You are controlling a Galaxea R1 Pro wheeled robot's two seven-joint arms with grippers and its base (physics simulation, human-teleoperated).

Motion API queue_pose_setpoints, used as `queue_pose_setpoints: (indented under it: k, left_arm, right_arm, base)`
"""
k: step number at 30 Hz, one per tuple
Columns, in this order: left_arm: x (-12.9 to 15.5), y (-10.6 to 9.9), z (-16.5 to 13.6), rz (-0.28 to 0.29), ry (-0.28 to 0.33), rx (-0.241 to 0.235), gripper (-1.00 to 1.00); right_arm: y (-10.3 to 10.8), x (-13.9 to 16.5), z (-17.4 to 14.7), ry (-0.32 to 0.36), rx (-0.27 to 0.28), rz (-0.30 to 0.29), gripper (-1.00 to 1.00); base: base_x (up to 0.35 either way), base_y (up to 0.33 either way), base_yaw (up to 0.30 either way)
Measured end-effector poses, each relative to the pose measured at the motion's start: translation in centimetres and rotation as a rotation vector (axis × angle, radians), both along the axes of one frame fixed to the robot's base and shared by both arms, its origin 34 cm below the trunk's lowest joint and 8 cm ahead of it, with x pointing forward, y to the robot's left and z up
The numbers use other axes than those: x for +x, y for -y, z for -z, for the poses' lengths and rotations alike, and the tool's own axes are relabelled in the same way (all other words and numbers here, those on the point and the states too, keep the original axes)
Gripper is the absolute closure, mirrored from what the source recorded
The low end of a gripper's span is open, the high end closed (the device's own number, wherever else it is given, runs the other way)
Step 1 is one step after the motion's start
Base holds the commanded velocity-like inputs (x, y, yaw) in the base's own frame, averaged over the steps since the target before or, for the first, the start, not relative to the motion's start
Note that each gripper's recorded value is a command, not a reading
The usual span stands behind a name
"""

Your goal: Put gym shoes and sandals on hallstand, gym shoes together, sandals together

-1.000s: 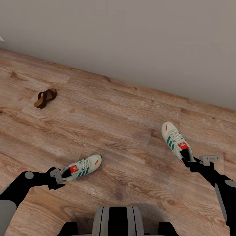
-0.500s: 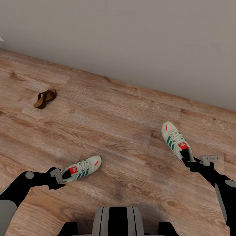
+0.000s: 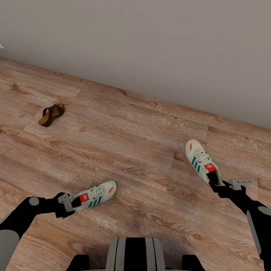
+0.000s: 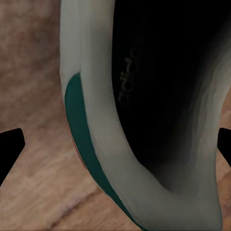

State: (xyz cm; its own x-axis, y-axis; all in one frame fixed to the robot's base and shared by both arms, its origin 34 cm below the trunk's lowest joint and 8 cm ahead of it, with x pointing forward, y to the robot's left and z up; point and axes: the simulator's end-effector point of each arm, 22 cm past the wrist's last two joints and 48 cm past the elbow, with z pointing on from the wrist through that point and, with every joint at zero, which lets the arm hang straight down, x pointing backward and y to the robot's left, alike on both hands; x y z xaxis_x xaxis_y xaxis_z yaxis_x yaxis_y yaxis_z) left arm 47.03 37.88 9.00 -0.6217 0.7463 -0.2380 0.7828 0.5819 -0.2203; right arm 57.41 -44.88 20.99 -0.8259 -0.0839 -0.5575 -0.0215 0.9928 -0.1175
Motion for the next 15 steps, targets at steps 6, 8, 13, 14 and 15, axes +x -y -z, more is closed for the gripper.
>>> queue_pose_setpoints:
  k: [6,8,13,14,15]
  left_arm:
    - [0.04,0.02,0.02,-0.001,0.002,0.001,-1.00]
    - [0.04,0.02,0.02,-0.001,0.002,0.001,-1.00]
    - [0.06,-0.02,0.02,-0.004,0.002,0.001,1.00]
    - [0.03,-0.02,0.01,-0.005,0.001,0.001,1.00]
    - [0.01,-0.02,0.02,-0.004,0.000,0.001,1.00]
  right_arm:
    - [0.01,0.00,0.00,0.000,0.000,0.000,1.00]
    - [-0.02,0.00,0.01,0.000,0.000,0.000,1.00]
    - [-0.02,0.00,0.01,0.000,0.000,0.000,1.00]
    - [-0.02,0.00,0.00,0.000,0.000,0.000,1.00]
    - [-0.01,0.01,0.00,0.000,0.000,0.000,1.00]
  base:
    - [0.005,0.000,0.000]
    - [0.001,0.000,0.000]
    - [0.000,0.000,0.000]
    - [0.000,0.000,0.000]
    - [0.000,0.000,0.000]
